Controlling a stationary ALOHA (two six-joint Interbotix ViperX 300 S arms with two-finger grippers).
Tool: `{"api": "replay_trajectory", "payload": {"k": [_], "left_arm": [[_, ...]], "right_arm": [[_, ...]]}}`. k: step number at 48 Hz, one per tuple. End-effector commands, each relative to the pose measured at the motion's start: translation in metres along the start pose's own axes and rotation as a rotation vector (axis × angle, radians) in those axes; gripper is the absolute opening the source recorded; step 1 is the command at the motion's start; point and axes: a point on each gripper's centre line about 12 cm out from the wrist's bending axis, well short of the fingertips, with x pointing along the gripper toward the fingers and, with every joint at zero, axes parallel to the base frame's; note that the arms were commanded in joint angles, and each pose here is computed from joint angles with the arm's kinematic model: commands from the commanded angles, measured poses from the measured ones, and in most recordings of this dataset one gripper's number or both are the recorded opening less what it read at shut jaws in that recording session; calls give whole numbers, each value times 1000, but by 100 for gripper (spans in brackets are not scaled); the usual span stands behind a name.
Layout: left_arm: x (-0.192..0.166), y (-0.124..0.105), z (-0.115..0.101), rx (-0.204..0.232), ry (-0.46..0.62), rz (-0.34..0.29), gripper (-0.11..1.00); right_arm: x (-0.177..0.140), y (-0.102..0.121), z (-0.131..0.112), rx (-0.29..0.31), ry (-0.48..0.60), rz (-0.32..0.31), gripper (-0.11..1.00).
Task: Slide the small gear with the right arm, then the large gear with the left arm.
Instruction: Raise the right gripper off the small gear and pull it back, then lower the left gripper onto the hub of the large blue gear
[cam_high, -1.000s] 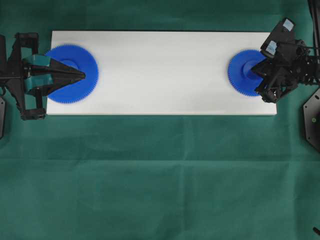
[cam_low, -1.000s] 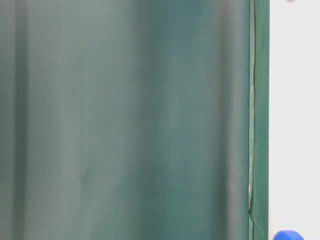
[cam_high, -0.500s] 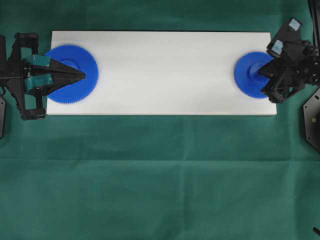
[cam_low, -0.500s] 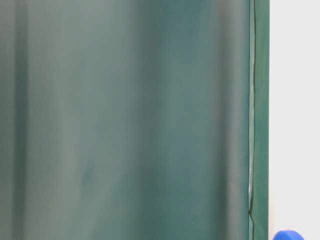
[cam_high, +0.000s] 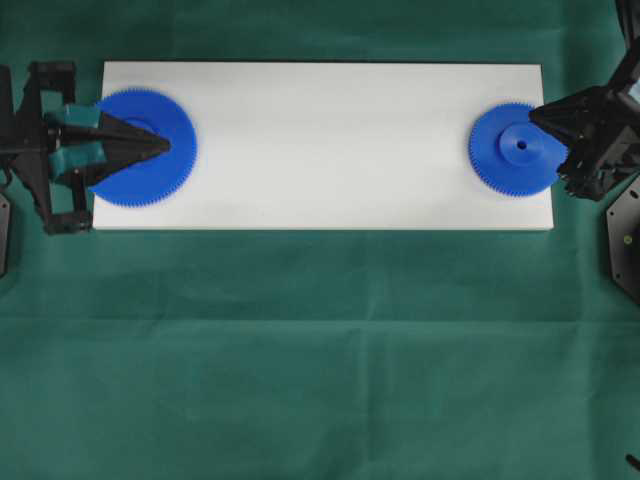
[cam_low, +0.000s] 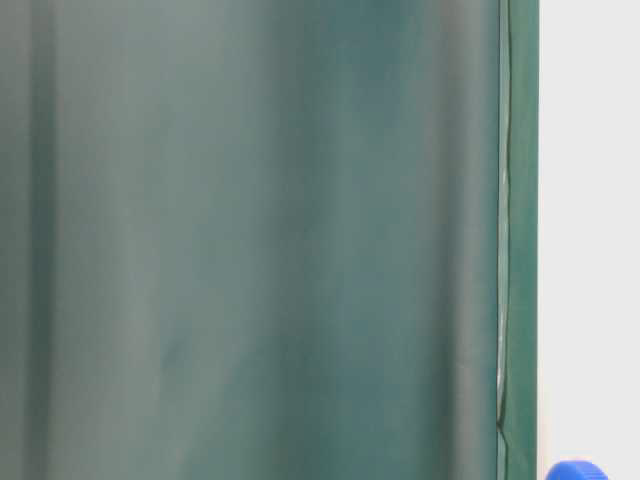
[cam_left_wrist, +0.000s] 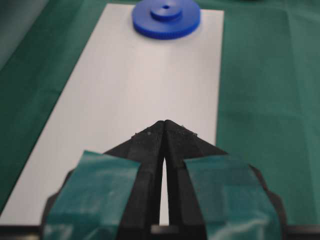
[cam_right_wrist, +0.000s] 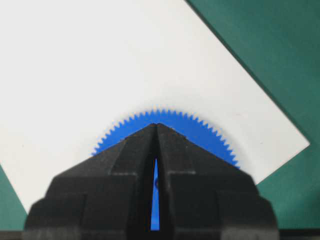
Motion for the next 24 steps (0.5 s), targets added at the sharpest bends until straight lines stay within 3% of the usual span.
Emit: {"api": "replay_trajectory", "payload": {"k": [1,14,24], "left_arm": [[1,5,7,-5,-16,21,0],[0,8,9,-4,4,31,0],[-7,22,-4,-27,150,86,0]], "right_arm": [[-3,1,3,1,-30,13,50],[-2,0,0,-1,-19,9,50],[0,0,-2,-1,-6,7,50]]}}
